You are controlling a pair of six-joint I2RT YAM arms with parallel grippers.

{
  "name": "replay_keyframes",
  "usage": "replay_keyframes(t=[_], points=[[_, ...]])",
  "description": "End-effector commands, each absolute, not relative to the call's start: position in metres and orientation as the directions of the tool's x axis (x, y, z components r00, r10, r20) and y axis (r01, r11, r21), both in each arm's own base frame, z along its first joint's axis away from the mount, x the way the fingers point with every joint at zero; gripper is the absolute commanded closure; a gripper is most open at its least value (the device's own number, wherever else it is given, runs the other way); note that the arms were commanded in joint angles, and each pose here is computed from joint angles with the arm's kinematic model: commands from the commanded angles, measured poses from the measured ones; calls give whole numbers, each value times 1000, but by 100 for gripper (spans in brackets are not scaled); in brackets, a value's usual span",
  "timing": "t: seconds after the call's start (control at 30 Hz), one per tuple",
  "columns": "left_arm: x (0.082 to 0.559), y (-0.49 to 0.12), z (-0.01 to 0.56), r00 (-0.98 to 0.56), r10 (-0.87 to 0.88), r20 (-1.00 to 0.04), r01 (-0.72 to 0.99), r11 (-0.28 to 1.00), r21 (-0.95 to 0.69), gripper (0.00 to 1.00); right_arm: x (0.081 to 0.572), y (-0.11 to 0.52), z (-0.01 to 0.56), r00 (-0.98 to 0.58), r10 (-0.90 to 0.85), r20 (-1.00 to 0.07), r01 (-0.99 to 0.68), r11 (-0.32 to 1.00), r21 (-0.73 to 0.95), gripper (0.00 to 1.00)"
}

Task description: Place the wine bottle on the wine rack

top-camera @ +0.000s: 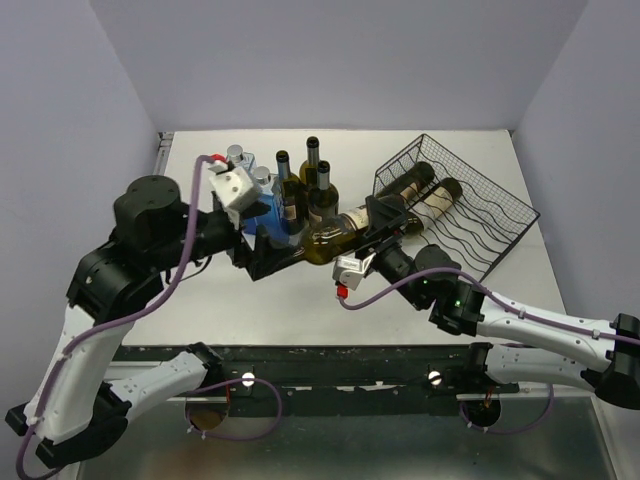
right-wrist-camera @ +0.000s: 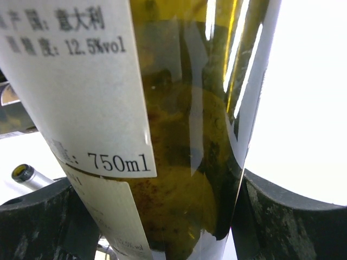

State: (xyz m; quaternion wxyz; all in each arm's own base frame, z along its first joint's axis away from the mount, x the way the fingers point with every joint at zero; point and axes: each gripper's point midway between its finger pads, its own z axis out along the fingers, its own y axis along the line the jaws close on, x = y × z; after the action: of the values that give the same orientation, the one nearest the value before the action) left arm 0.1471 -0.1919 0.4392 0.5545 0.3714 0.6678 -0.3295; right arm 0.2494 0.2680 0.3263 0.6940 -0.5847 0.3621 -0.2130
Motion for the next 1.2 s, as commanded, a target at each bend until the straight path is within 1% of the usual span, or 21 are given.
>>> replay_keyframes(t=[0.0,0.23,0.3,0.5,0.67,0.77,0.83,0.9,0.97,1.0,1.03,1.07,1.1,1.17], points=[[142,-205,378,-288,296,-911,889,437,-139,1,248,253,380,647,-735,-203,18,281,-960,99],[140,-217,348,-354,392,-849,906,368,-208,2,249,254,391,645,-744,-174,48,267,-963,99],[140,-218,339,-370,414,-832,906,360,-224,4,249,256,392,650,-742,-166,54,262,-964,99],[143,-220,317,-418,463,-781,893,370,-258,11,251,260,395,652,-739,-170,64,277,-959,99],[150,-222,305,-437,489,-755,884,386,-262,12,251,264,396,660,-730,-177,66,292,-954,99],[151,-224,299,-446,506,-738,883,384,-271,18,252,267,397,663,-726,-183,68,302,-951,99],[152,-223,292,-457,519,-722,878,394,-273,25,253,267,397,662,-726,-187,70,308,-949,99],[154,-222,287,-460,529,-713,876,404,-265,37,252,266,401,664,-719,-203,68,328,-942,99],[155,-221,285,-463,534,-708,873,412,-260,55,253,266,400,664,-718,-211,64,335,-940,99],[155,-221,285,-460,535,-709,875,411,-257,62,253,266,401,663,-717,-215,63,340,-938,99],[156,-222,285,-461,534,-709,875,408,-261,77,252,266,401,666,-713,-219,61,345,-937,99],[155,-224,287,-458,531,-713,877,403,-263,97,252,266,400,665,-713,-222,60,347,-936,99],[156,-226,290,-458,522,-720,877,399,-268,100,251,266,400,670,-707,-228,56,354,-934,99],[156,-231,295,-453,508,-733,880,383,-279,100,248,266,404,685,-685,-248,44,378,-925,99]])
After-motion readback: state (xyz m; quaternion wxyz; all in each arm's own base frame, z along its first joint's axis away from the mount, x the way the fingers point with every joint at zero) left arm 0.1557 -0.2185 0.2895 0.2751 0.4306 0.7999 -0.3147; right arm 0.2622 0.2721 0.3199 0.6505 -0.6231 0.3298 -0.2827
